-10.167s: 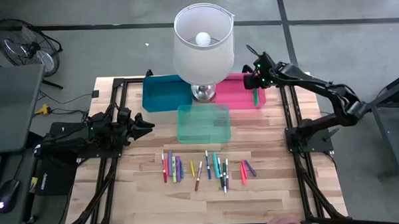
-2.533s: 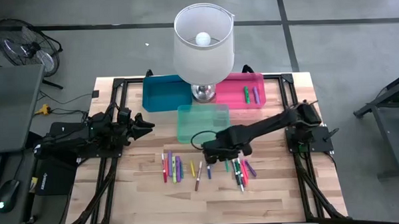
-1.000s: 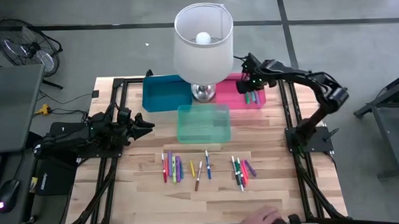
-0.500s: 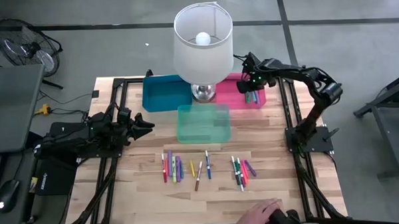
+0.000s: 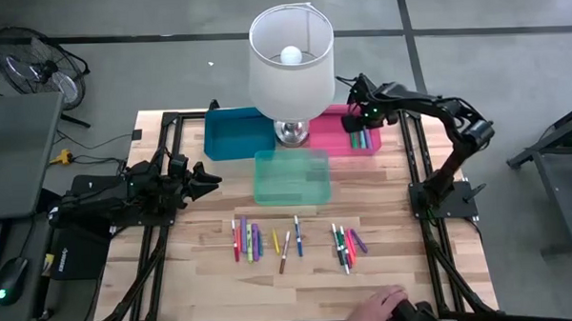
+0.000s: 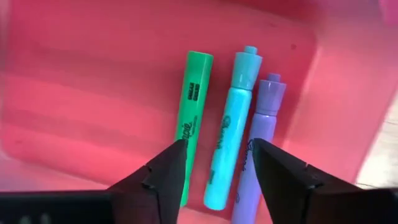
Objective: Pick & Place Markers
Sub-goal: Put the dark blue pen into the green bin
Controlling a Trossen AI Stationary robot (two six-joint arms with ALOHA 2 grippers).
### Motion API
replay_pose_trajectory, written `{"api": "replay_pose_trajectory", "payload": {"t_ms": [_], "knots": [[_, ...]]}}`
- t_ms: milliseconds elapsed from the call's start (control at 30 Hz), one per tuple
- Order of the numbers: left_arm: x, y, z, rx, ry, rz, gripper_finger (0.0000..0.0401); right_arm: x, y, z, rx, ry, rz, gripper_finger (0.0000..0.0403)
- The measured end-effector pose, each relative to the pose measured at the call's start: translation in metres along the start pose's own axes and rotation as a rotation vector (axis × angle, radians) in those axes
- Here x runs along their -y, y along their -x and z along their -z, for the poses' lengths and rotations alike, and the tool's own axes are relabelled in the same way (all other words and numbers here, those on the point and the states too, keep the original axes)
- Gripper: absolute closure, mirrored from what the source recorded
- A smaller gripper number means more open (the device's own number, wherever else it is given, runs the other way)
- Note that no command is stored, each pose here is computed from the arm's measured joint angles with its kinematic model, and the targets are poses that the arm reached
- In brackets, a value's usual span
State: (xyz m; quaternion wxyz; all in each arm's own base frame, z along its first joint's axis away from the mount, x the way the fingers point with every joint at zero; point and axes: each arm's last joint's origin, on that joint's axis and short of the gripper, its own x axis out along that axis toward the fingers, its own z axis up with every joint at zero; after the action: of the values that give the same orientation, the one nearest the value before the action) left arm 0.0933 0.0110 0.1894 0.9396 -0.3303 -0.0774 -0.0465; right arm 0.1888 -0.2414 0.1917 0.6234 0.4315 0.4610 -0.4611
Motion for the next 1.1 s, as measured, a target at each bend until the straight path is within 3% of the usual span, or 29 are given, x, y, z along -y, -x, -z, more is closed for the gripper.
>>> {"api": "replay_pose_trajectory", "payload": {"t_ms": [267, 633, 867, 1100], "knots": [[0.000, 0.000, 0.000, 0.000, 0.000, -0.001, 0.0245, 0.008, 0.032, 0.013, 0.014, -0.004, 0.044, 0.0217], [0.000, 0.000, 0.000, 0.000, 0.000, 0.000, 0.0245, -0.005, 0.073, 0.063, -0.074, 0.041, 0.114, 0.0217], [0.000, 0.000, 0.000, 0.000, 0.000, 0.000, 0.0245, -0.023, 0.085, 0.116, -0.124, 0.016, 0.090, 0.0217], [0.000, 0.000, 0.000, 0.000, 0.000, 0.000, 0.0245, -0.041, 0.076, 0.184, -0.264, -0.003, 0.024, 0.0221]]}}
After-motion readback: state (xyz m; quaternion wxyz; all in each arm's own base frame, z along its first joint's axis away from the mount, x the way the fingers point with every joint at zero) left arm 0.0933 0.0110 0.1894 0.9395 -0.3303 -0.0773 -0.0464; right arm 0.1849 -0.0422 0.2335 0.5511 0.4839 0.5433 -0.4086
